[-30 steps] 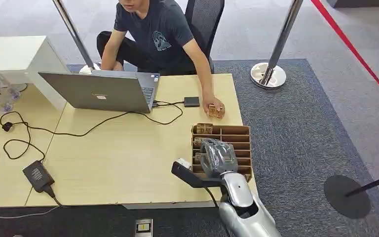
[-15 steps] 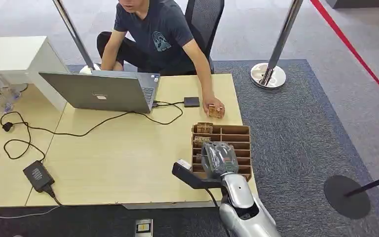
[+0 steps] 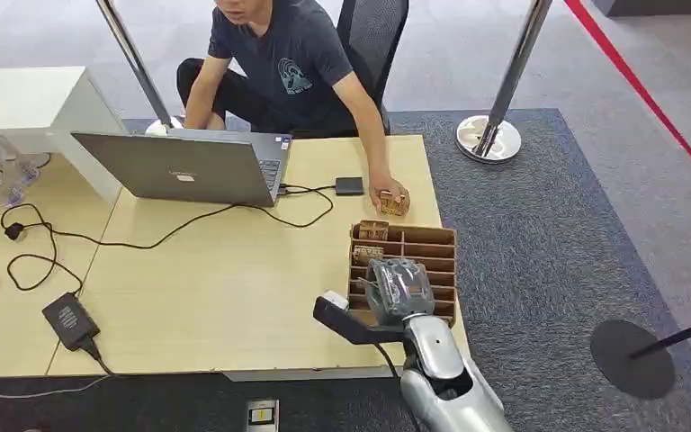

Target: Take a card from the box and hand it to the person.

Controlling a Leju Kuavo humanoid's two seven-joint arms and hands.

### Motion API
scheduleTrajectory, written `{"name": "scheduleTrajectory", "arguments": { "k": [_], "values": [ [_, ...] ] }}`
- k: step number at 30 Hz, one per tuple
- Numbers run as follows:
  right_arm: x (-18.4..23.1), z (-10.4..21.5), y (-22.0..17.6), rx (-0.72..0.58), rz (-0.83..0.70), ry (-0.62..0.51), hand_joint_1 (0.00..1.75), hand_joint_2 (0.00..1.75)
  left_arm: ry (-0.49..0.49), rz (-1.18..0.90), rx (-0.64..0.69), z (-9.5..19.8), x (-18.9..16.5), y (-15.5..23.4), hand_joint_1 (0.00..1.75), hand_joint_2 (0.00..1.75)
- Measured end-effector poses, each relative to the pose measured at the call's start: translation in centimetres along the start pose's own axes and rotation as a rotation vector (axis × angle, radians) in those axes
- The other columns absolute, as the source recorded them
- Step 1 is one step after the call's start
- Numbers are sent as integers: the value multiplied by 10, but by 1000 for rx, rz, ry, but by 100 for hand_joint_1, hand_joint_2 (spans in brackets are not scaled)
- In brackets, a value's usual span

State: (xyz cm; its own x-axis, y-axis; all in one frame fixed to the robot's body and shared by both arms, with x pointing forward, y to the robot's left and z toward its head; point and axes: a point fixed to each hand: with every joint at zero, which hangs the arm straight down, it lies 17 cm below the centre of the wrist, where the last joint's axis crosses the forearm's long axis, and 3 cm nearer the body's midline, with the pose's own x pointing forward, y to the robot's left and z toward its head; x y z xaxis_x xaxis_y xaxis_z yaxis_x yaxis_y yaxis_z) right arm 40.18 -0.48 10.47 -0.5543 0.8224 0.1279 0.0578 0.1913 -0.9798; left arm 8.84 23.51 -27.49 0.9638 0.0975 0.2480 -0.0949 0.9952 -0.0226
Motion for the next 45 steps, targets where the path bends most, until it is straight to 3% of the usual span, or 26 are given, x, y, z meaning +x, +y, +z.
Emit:
{"name": "scheduleTrajectory", "arguments": {
  "k": [32, 45],
  "values": [
    [18, 1, -14, 6, -23, -108, 175, 175, 0, 16, 0, 0, 1, 0, 0, 0],
    [9, 2, -40, -50, -12, -122, 175, 175, -2, 11, -8, 0, 1, -4, 0, 0]
  ]
}}
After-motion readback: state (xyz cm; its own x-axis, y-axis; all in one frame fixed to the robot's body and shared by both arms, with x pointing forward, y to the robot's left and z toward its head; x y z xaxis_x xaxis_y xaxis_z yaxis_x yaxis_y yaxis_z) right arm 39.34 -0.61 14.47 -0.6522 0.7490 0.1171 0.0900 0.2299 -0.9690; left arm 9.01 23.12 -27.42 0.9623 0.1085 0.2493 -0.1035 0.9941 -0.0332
